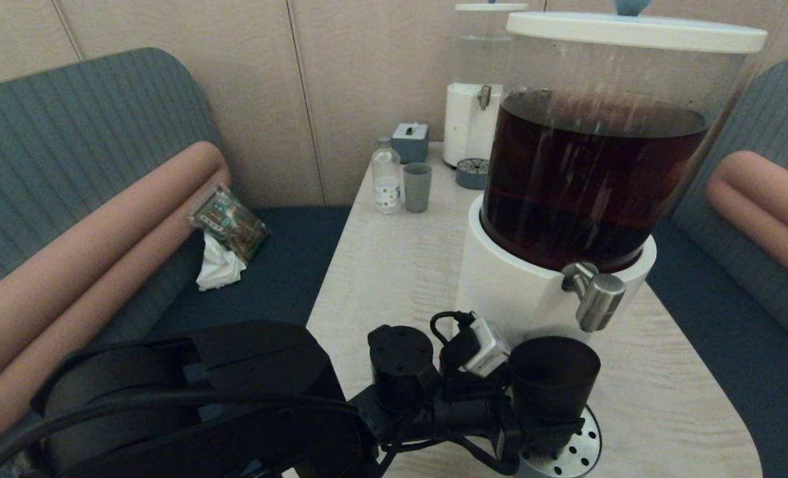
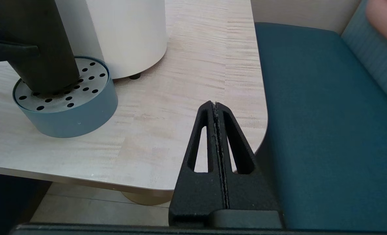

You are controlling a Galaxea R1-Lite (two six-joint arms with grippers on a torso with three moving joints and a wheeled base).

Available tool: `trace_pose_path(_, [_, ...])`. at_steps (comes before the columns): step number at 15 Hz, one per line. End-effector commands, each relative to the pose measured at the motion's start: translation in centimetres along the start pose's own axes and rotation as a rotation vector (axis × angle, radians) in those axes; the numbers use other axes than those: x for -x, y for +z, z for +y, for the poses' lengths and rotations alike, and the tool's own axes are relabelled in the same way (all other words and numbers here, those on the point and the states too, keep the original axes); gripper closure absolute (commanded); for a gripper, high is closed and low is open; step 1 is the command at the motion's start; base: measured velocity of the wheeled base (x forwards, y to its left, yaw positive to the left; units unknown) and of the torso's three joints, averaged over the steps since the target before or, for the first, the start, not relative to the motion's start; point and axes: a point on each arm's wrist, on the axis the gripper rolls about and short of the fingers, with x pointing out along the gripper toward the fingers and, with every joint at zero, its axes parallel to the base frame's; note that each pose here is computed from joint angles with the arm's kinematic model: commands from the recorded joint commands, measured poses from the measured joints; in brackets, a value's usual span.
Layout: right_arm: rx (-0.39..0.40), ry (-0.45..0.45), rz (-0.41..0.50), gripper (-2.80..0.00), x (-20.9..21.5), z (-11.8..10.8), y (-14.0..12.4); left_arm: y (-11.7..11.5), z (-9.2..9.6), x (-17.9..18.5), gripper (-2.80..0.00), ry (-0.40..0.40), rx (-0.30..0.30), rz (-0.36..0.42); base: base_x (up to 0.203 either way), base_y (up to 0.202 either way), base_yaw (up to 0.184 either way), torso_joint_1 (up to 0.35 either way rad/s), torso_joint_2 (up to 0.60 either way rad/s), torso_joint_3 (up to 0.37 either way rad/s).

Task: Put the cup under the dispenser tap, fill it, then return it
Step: Place it under the water dispenser

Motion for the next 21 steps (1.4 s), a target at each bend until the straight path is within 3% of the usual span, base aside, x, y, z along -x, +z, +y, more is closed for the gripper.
trace_pose_path(1, [0.001, 0.0, 0.002, 0.0, -0.02, 0.0, -0.17, -0.31, 0.03, -0.06, 0.0, -0.004, 0.001, 0.001, 0.0, 0.0, 0.0, 0.0, 0.0, 0.0])
trace_pose_path(17, [0.001, 0.0, 0.003, 0.0, -0.03, 0.0, -0.17, -0.06, 0.07, 0.18, 0.0, 0.001, -0.01, -0.002, 0.0, 0.0, 0.0, 0.0, 0.0, 0.0])
trace_pose_path(18, [0.001, 0.0, 0.002, 0.0, -0.02, 0.0, -0.17, -0.05, 0.07, 0.18, -2.8, 0.001, -0.011, -0.003, 0.0, 0.0, 0.0, 0.0, 0.0, 0.0])
trace_pose_path(21, [-0.002, 0.0, 0.002, 0.0, -0.02, 0.0, -0.17, 0.21, 0.07, 0.15, -2.8, 0.002, -0.015, -0.01, 0.0, 0.0, 0.0, 0.0, 0.0, 0.0])
